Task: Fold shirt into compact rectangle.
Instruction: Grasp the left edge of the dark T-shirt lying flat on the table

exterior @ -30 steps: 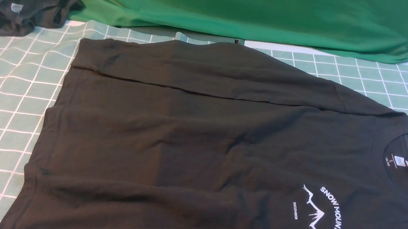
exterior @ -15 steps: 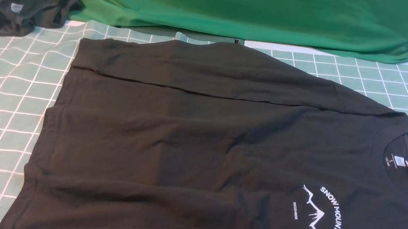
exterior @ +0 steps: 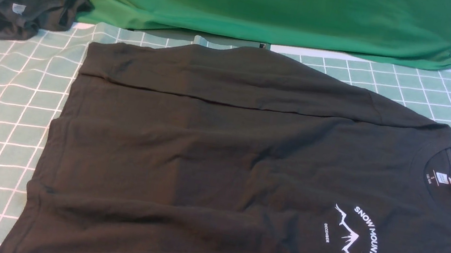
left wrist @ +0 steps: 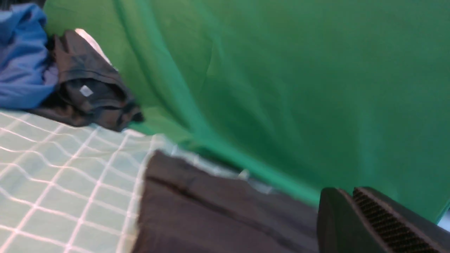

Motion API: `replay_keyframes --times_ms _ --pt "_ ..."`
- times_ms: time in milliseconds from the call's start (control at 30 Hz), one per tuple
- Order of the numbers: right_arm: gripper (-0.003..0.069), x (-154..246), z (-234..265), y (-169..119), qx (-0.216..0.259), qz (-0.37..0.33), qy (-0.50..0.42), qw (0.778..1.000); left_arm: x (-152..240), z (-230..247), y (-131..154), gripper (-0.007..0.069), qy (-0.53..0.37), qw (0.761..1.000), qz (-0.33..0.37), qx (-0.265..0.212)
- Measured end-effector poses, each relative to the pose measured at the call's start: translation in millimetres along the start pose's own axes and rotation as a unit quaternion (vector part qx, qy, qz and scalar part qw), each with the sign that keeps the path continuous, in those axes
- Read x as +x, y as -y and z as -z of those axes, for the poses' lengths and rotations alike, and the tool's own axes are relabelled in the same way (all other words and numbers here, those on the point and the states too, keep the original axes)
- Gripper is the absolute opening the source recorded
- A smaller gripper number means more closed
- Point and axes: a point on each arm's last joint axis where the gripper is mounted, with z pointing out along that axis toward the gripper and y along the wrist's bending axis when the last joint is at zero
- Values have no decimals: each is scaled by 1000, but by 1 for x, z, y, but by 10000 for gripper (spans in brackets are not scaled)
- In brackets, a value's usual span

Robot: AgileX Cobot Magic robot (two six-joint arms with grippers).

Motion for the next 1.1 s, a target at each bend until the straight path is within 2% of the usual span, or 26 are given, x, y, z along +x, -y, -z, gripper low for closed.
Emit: replay_keyframes --times_ms 200,267,333,367,467,533,600,633,667,767,833,867,967,1000,1033,1067,1100 --pt "244 -3 0 0 1 -27 17 999 -17 2 2 15 94 994 58 14" --pt "244 -13 1 3 3 -148 73 986 -35 7 4 15 189 975 105 42" --pt "244 -20 2 6 6 -251 116 961 -49 10 12 15 218 967 116 67" --pt "244 -21 3 7 7 -258 123 958 -51 10 14 15 218 966 118 68" --pt "244 -28 5 12 7 -357 168 919 -86 4 45 15 141 983 86 75" --pt "244 -29 6 13 8 -368 178 913 -99 -9 59 15 41 996 62 45" --pt "243 -30 6 14 8 -370 182 911 -101 -20 64 15 -44 998 38 14" --pt "243 -30 6 14 9 -371 185 910 -100 -37 68 15 -141 990 6 -19" --pt "243 -30 6 14 9 -373 187 909 -98 -45 69 15 -194 980 -12 -34" --pt "237 -32 7 15 8 -391 197 899 -85 -75 67 15 -362 927 -62 -73" --pt "208 -33 7 12 -6 -397 172 902 -66 -91 58 15 -456 881 -80 -93" --pt "169 -39 9 10 -22 -389 157 907 -51 -102 50 11 -512 848 -84 -107" --pt "57 -64 15 4 -61 -324 102 939 -19 -112 38 3 -602 785 -88 -118" --pt "50 -65 15 3 -65 -315 92 943 -15 -113 37 2 -610 779 -88 -118" --pt "34 -80 15 0 -83 -285 58 953 2 -112 36 2 -641 753 -100 -111" --pt "34 -84 15 1 -85 -278 54 955 4 -112 35 2 -645 749 -104 -112" --pt "30 -94 12 -1 -97 -255 22 962 15 -107 36 2 -663 730 -123 -109"
